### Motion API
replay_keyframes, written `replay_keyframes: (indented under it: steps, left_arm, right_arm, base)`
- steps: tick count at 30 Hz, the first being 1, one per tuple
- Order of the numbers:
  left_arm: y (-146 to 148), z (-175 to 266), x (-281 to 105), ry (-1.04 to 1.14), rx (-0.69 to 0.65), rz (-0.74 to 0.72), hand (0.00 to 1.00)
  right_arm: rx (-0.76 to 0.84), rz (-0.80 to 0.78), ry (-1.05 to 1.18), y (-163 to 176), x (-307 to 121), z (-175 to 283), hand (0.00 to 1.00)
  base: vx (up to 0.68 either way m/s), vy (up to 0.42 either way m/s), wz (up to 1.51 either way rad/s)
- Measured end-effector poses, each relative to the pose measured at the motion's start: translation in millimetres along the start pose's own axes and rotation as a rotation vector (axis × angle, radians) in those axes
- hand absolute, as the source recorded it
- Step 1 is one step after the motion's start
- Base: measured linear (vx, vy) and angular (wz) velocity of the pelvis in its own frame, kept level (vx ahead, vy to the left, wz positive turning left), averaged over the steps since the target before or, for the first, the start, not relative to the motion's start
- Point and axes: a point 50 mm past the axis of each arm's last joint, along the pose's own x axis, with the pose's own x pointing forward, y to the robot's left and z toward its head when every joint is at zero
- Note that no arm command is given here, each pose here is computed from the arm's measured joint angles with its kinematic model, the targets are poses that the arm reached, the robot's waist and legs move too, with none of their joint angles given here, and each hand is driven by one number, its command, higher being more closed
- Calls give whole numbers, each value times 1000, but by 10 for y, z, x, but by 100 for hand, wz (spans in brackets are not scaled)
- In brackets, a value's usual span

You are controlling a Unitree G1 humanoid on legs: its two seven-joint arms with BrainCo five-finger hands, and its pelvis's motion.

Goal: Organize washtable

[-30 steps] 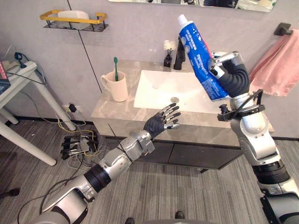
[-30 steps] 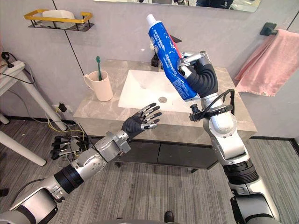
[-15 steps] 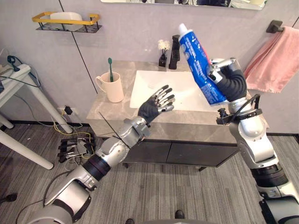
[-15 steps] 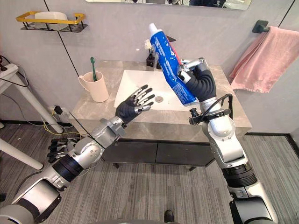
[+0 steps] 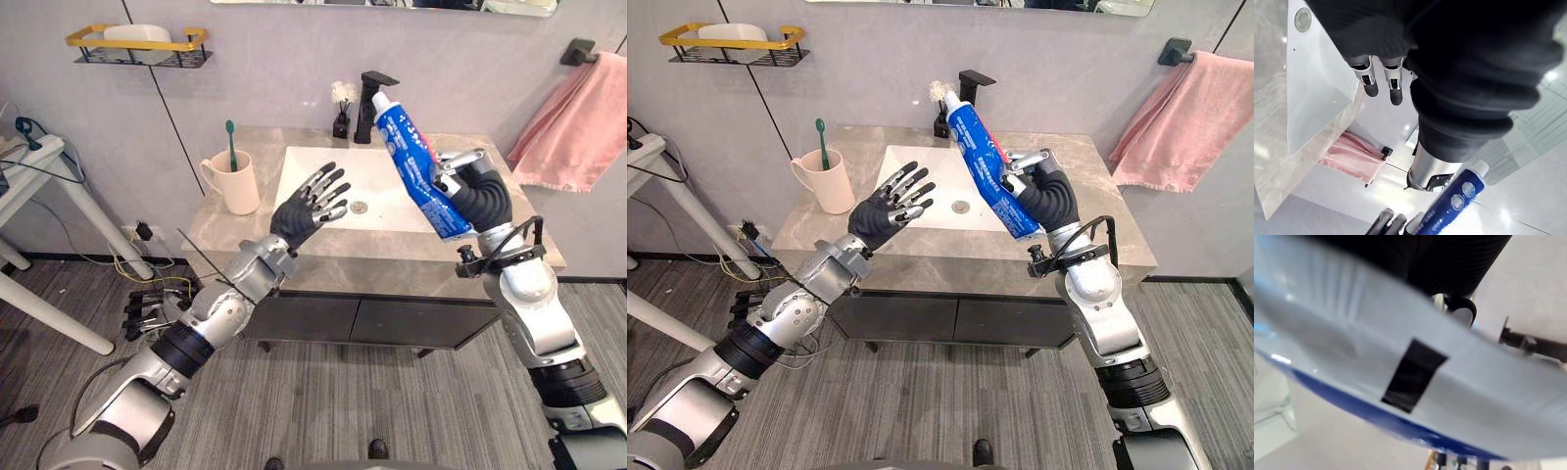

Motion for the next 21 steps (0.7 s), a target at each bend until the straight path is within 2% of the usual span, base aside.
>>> replay_keyframes:
  steps: [8, 17, 21]
  left_arm:
    - [-52, -65, -21, 26, -15, -22, 0]
    - [-207, -136, -13, 65, -24, -99, 0]
    - [-213, -148, -15, 70, -25, -103, 0]
  right_arm:
    - [64, 3, 17, 104, -60, -69, 100]
    - [153, 121, 36, 467, -82, -132, 100]
    - [161, 131, 48, 504, -108, -152, 100]
  base:
    - [-5, -2, -4]
    - [-4, -3, -1]
    - [-22, -6, 0]
